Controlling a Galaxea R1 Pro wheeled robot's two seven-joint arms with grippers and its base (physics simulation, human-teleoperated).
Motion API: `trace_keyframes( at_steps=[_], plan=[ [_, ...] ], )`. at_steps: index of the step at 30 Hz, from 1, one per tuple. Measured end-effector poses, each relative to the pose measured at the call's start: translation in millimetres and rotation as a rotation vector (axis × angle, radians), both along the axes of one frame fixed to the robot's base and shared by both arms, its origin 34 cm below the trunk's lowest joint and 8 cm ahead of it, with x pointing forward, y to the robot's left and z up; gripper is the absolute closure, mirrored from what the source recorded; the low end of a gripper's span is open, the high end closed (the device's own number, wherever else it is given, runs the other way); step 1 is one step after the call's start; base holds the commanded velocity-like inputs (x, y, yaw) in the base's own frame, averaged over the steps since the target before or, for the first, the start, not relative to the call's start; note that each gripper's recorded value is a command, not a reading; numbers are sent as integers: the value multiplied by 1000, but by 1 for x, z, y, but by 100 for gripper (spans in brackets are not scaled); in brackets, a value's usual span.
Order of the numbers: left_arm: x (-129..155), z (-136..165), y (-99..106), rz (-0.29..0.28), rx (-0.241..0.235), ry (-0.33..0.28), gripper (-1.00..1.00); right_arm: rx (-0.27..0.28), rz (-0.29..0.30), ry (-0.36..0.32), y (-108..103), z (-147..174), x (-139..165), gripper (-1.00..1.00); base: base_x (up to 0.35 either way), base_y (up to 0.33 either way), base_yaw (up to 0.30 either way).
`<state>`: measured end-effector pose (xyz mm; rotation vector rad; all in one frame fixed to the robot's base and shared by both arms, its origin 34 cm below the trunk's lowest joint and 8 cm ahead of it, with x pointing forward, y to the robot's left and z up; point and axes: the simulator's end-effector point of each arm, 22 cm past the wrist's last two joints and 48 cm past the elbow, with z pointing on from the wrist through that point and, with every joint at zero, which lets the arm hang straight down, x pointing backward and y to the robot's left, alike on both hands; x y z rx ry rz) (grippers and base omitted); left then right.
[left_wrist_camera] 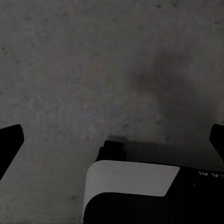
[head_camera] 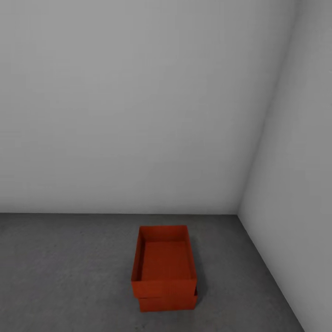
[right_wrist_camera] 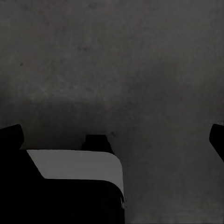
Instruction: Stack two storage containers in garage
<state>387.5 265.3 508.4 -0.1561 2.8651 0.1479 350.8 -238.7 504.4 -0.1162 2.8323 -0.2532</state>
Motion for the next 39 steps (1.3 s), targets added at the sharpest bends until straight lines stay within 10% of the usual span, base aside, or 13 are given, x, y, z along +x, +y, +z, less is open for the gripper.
trace_keyframes(
  at_steps=[11,39],
  plan=[
    [-82,-17,-2,-1,-2,112,-100,-5,-2,94,-4,-12,-71,-100,0,0,0],
    [-81,-17,0,-15,4,100,-100,-13,-2,110,-9,-13,-77,-100,0,0,0]
  ],
)
